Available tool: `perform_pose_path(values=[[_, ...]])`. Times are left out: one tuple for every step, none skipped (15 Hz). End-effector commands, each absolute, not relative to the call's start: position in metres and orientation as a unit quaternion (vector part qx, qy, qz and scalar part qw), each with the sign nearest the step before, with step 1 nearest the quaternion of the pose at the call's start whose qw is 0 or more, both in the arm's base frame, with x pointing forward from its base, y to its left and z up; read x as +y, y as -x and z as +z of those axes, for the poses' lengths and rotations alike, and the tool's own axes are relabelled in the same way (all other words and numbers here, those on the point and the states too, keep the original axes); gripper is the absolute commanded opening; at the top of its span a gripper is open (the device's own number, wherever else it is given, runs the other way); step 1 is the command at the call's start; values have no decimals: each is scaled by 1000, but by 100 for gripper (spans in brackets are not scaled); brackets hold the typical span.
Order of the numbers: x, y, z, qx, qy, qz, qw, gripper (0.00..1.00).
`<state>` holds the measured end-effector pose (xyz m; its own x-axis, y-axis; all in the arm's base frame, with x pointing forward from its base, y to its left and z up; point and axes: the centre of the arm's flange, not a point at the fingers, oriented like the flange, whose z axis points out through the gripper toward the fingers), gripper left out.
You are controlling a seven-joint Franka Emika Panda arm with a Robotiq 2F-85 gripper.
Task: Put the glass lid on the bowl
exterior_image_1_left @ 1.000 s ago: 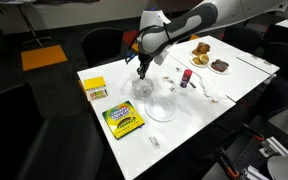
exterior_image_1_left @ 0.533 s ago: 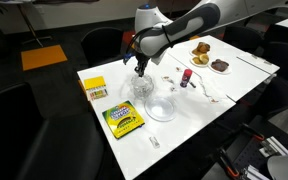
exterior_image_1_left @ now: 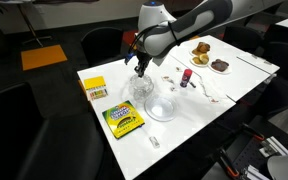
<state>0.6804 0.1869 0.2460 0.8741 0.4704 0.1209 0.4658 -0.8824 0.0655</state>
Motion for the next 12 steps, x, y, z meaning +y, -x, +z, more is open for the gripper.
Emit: perform_pose_path(values=[[169, -653, 252, 209, -976, 67, -5, 4], [164, -652, 250, 199, -978, 64, -6, 4], [159, -653, 247, 189, -980, 62, -5, 4], [153, -655, 244, 183, -981, 59, -4, 4], [149, -657, 242, 182, -982, 57, -3, 4], [144, -660, 239, 181, -982, 56, -2, 4], [140, -662, 237, 180, -982, 54, -1, 4], [137, -664, 235, 180, -982, 53, -2, 4], [135, -666, 233, 181, -982, 51, -2, 4], [136, -668, 230, 185, -982, 48, -3, 4], [136, -669, 228, 187, -981, 46, -4, 4], [138, -670, 226, 189, -981, 45, -5, 4]])
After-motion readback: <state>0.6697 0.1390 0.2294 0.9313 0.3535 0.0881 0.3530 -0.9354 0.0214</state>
